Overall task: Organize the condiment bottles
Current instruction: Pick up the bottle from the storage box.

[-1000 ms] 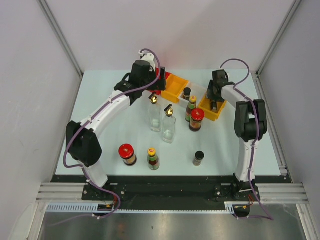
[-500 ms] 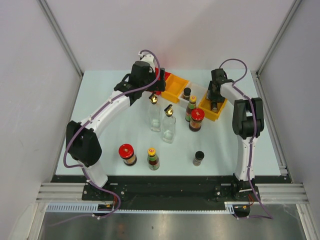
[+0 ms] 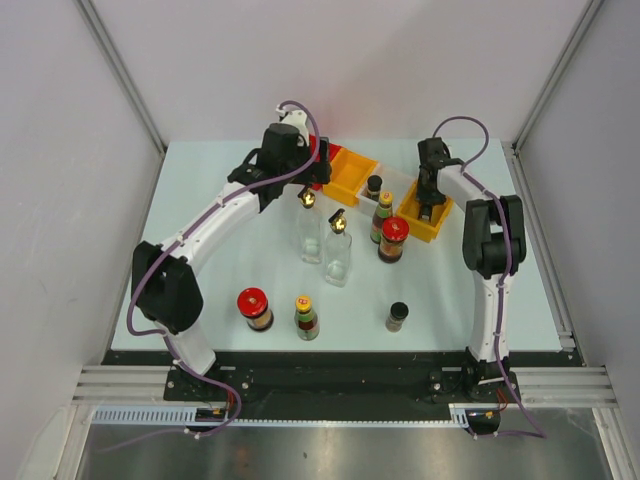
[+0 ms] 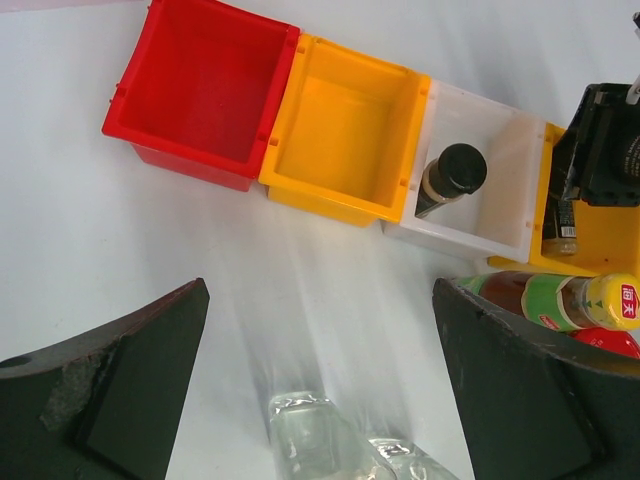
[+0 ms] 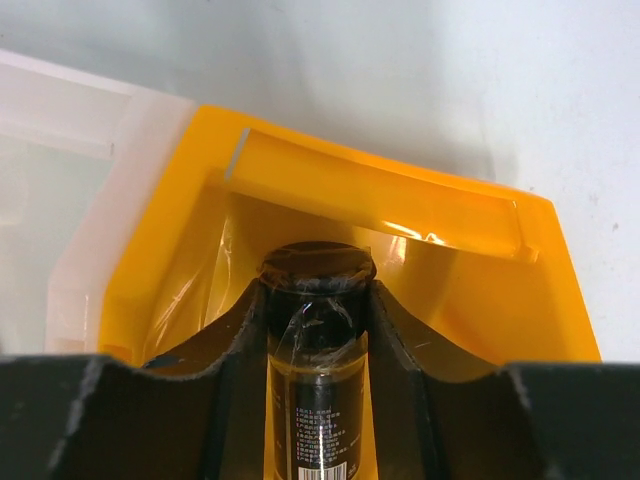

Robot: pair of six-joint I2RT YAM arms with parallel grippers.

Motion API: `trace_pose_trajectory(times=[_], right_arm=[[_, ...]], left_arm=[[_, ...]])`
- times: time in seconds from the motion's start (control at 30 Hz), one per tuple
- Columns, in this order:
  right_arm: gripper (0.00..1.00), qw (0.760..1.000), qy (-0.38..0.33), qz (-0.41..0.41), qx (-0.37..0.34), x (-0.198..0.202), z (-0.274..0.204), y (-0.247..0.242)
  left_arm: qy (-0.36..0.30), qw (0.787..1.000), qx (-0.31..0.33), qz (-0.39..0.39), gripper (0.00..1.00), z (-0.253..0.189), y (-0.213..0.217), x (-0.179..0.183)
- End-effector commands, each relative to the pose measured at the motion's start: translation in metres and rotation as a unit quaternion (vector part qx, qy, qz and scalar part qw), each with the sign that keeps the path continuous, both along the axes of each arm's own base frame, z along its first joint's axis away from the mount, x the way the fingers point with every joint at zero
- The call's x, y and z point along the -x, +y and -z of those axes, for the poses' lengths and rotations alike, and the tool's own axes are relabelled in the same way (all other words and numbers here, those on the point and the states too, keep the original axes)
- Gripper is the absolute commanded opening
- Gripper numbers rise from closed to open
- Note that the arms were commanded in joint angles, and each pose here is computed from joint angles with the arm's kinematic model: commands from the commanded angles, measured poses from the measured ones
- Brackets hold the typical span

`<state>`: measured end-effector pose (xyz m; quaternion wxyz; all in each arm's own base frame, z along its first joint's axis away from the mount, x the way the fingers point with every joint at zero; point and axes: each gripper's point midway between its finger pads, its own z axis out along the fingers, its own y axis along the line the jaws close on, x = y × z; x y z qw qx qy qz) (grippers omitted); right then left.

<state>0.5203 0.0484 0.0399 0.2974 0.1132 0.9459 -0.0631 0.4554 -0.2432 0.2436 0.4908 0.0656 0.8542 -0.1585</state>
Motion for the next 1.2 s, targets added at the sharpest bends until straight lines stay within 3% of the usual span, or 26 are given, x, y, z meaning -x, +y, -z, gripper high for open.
trace_pose_trajectory(times=[0.0, 0.37, 0.63, 0.83, 1.0, 1.17], right_arm=[[0.00, 0.999, -0.036, 0.009, 0.024, -0.007, -0.035, -0.006], [0.00, 0.979, -0.194, 0.021, 0.053, -0.015, -0.123, -0.010], [0.00, 0.944, -0.319, 0.015, 0.080, -0.010, -0.209, 0.002], [0.00, 0.918, -0.395, -0.006, 0.049, 0.004, -0.272, 0.017], [0.00, 0.904, -0.421, -0.070, -0.031, 0.028, -0.313, 0.043], [0.00, 0.871, -0.440, -0.169, -0.139, 0.062, -0.353, 0.082]], left_arm=[[-0.037, 0.999, 0.032, -0.002, 1.00, -0.038, 0.005, 0.003], [-0.038, 0.999, 0.037, 0.000, 1.00, -0.041, 0.005, 0.004], [-0.036, 0.998, 0.047, 0.010, 1.00, -0.044, 0.004, 0.008], [-0.042, 0.991, 0.089, 0.091, 1.00, -0.058, -0.018, 0.025], [-0.087, 0.963, 0.171, 0.188, 1.00, -0.095, -0.041, 0.048], [-0.127, 0.911, 0.233, 0.314, 1.00, -0.131, -0.068, 0.086]])
